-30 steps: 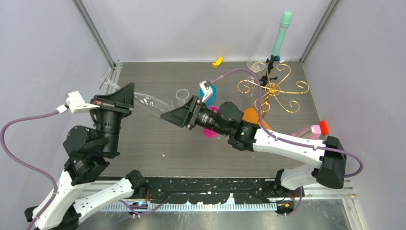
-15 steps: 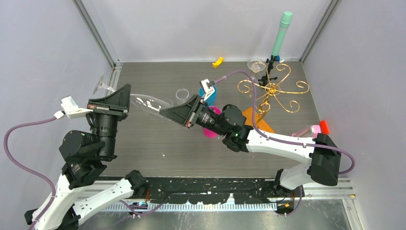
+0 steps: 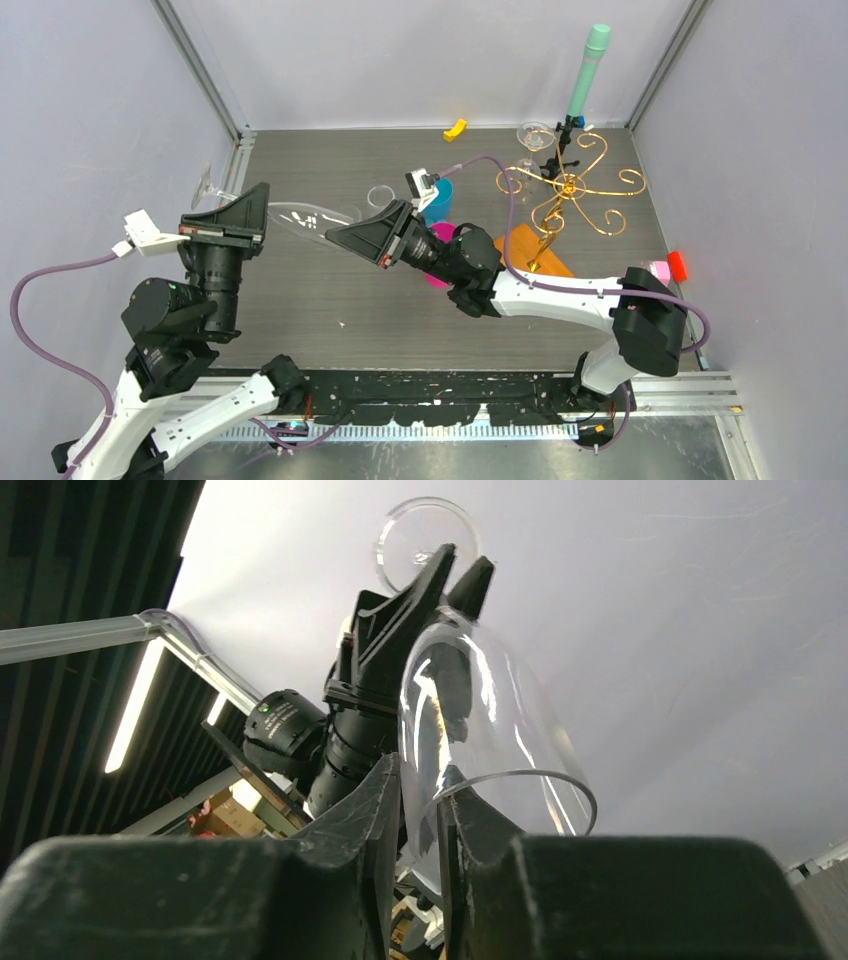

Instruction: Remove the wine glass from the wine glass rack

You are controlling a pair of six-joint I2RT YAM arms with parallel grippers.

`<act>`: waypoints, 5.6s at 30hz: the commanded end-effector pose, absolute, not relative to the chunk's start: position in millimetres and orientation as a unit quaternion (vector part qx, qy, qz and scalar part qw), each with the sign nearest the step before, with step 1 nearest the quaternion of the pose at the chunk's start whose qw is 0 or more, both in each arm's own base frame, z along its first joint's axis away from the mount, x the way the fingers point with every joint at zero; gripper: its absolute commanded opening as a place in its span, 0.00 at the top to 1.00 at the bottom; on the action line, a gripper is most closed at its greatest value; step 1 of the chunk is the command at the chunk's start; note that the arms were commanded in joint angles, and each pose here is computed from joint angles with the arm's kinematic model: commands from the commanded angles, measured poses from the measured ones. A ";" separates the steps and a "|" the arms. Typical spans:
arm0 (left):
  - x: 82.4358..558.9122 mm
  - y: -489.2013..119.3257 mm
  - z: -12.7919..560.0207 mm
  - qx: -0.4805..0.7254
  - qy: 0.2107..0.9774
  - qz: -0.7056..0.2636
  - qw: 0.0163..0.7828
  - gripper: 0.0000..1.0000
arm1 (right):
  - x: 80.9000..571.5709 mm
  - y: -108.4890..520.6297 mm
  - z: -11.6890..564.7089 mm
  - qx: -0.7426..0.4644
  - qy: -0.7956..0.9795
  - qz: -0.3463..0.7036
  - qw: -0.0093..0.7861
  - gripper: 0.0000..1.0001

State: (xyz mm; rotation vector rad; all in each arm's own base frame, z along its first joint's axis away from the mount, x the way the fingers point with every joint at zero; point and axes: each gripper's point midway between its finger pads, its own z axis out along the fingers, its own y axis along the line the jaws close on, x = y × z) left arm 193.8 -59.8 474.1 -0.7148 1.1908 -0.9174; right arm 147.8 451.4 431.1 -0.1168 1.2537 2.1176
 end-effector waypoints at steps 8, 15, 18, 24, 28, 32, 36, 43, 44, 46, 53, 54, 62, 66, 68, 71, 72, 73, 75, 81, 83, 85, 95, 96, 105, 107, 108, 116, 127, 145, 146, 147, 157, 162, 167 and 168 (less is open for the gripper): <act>189.8 -51.7 465.2 -0.333 0.528 -0.408 0.667 0.77 | 149.6 434.6 468.9 -0.043 0.448 0.806 0.385 0.99; 188.0 -50.6 454.4 -0.310 0.550 -0.384 0.673 0.32 | 161.3 430.2 474.1 -0.035 0.462 0.777 0.427 1.00; 190.3 -49.5 437.0 -0.297 0.593 -0.337 0.668 0.13 | 172.7 430.2 470.5 -0.021 0.485 0.752 0.446 1.00; 188.6 -51.3 403.5 -0.243 0.660 -0.270 0.657 0.00 | 197.4 427.0 456.3 -0.009 0.548 0.675 0.494 0.99; 182.9 -46.6 380.2 -0.221 0.685 -0.246 0.649 0.00 | 206.1 424.6 438.9 -0.033 0.610 0.607 0.508 1.00; 177.8 -31.0 370.8 -0.222 0.682 -0.223 0.660 0.00 | 196.4 425.0 425.7 -0.110 0.670 0.546 0.491 0.99; 174.9 -11.2 376.2 -0.227 0.668 -0.189 0.683 0.00 | 175.3 415.7 371.8 -0.209 0.760 0.457 0.413 1.00; 174.6 2.0 378.7 -0.229 0.659 -0.156 0.700 0.00 | 151.3 401.2 320.6 -0.293 0.818 0.382 0.316 1.00; 174.9 1.8 378.0 -0.227 0.659 -0.156 0.700 0.00 | 151.5 396.6 305.8 -0.297 0.833 0.358 0.300 1.00; 175.0 1.8 376.5 -0.226 0.660 -0.154 0.700 0.00 | 158.2 388.6 289.4 -0.298 0.854 0.312 0.291 1.00; 177.2 0.2 364.8 -0.222 0.665 -0.144 0.698 0.00 | 185.0 370.5 259.6 -0.291 0.890 0.192 0.296 1.00; 177.9 -1.1 363.0 -0.219 0.667 -0.143 0.697 0.00 | 186.8 372.0 254.5 -0.294 0.891 0.184 0.292 1.00; 180.1 -7.1 355.7 -0.205 0.681 -0.136 0.690 0.00 | 206.1 369.1 235.1 -0.294 0.904 0.107 0.291 1.00; 180.0 -7.2 354.4 -0.204 0.682 -0.136 0.689 0.00 | 207.6 377.4 224.0 -0.300 0.906 0.105 0.280 1.00; 180.0 -7.7 354.0 -0.203 0.682 -0.136 0.689 0.00 | 207.4 381.3 220.8 -0.303 0.906 0.107 0.275 1.00; 179.7 -10.0 355.6 -0.197 0.685 -0.141 0.687 0.00 | 208.6 384.7 214.9 -0.306 0.907 0.101 0.269 1.00; 179.8 -10.6 356.0 -0.196 0.685 -0.141 0.687 0.00 | 209.4 385.3 216.1 -0.306 0.907 0.101 0.269 1.00; 179.9 -11.0 356.5 -0.195 0.686 -0.141 0.687 0.00 | 210.3 386.6 213.6 -0.308 0.907 0.099 0.268 1.00; 180.6 -11.9 356.7 -0.193 0.687 -0.139 0.686 0.00 | 212.7 387.5 212.3 -0.309 0.908 0.096 0.267 0.99; 183.0 -14.2 360.3 -0.188 0.687 -0.135 0.689 0.00 | 226.3 386.8 213.9 -0.295 0.913 0.088 0.267 0.70; 183.6 -14.6 361.5 -0.185 0.687 -0.133 0.690 0.00 | 230.3 387.6 214.7 -0.292 0.914 0.090 0.268 0.64; 183.7 -14.1 362.0 -0.185 0.687 -0.131 0.691 0.00 | 235.0 388.7 216.6 -0.290 0.913 0.091 0.271 0.61; 184.4 -13.9 362.5 -0.183 0.685 -0.128 0.693 0.00 | 254.4 396.3 234.7 -0.274 0.908 0.109 0.296 0.55; 184.7 -13.8 362.3 -0.183 0.686 -0.126 0.693 0.00 | 255.2 397.2 239.0 -0.272 0.907 0.115 0.300 0.52; 184.6 -13.7 362.2 -0.184 0.684 -0.128 0.694 0.00 | 268.7 406.5 302.6 -0.232 0.878 0.195 0.371 0.44; 183.9 -13.6 361.9 -0.184 0.684 -0.130 0.694 0.00 | 272.2 403.4 322.2 -0.219 0.866 0.212 0.395 0.44; 183.5 -13.3 361.3 -0.184 0.684 -0.130 0.693 0.00 | 273.1 400.8 335.7 -0.211 0.857 0.225 0.412 0.44; 183.5 -16.6 359.6 -0.177 0.687 -0.136 0.691 0.00 | 319.9 307.6 417.8 -0.064 0.814 0.221 0.533 0.44; 189.4 -27.0 357.8 -0.168 0.693 -0.138 0.688 0.00 | 352.0 140.8 461.6 0.126 0.782 0.145 0.593 0.41; 190.0 -28.0 352.8 -0.167 0.699 -0.133 0.683 0.00 | 390.7 83.9 407.2 0.211 0.808 0.186 0.518 0.52; 189.8 -27.4 352.7 -0.167 0.699 -0.132 0.683 0.00 | 392.3 83.8 403.0 0.213 0.810 0.185 0.514 0.52; 189.6 -26.9 352.8 -0.167 0.699 -0.131 0.683 0.00 | 393.0 83.9 401.0 0.214 0.811 0.185 0.512 0.52; 187.8 -24.0 353.9 -0.172 0.695 -0.134 0.685 0.00 | 399.8 90.5 376.3 0.219 0.821 0.198 0.488 0.52; 186.4 -21.3 356.2 -0.177 0.691 -0.137 0.688 0.00 | 403.4 95.8 372.1 0.225 0.814 0.218 0.489 0.54; 186.2 -21.4 356.4 -0.177 0.691 -0.138 0.687 0.00 | 407.6 95.6 372.5 0.238 0.803 0.230 0.496 0.56; 186.1 -21.5 356.1 -0.177 0.691 -0.138 0.687 0.00 | 408.9 95.6 372.0 0.242 0.800 0.231 0.498 0.57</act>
